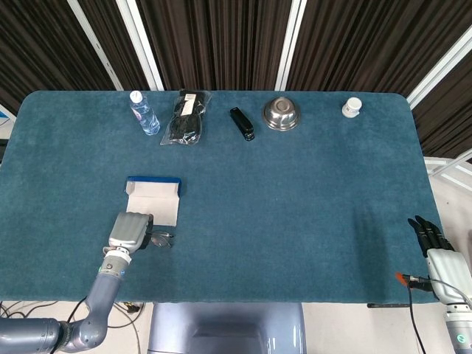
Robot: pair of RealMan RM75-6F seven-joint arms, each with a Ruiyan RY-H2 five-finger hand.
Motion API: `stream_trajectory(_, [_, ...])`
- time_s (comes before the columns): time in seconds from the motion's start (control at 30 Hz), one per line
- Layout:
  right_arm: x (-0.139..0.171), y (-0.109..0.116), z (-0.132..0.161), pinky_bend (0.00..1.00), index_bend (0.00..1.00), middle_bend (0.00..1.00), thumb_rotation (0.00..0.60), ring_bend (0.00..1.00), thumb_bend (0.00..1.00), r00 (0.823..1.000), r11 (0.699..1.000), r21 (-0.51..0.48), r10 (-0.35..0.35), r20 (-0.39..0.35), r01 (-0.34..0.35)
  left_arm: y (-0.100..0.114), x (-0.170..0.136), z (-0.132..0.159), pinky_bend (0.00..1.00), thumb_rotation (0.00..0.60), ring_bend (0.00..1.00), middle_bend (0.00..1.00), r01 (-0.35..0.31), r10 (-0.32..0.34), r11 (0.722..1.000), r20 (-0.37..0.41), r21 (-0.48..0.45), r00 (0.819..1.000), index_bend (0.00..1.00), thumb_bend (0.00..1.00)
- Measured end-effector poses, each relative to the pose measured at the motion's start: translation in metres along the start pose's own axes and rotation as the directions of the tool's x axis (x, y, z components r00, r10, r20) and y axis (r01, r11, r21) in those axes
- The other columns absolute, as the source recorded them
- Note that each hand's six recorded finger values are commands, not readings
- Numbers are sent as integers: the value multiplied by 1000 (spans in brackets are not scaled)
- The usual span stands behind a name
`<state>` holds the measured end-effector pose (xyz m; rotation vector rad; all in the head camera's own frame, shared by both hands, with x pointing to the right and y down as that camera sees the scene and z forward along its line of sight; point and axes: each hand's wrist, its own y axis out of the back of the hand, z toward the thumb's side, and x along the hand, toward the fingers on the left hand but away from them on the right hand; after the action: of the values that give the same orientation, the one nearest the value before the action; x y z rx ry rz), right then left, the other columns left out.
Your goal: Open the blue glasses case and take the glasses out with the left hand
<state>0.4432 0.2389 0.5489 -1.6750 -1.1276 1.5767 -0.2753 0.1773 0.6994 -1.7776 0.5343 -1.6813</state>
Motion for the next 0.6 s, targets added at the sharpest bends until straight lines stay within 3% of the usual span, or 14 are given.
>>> stream_trajectory(0.6, [0,0,0,212,0,0,600,0,117,1000,1000,-5,3,3,-3,-2,0,2,1000,600,1000,1000,-1,1,1000,3,-7,1000,576,447])
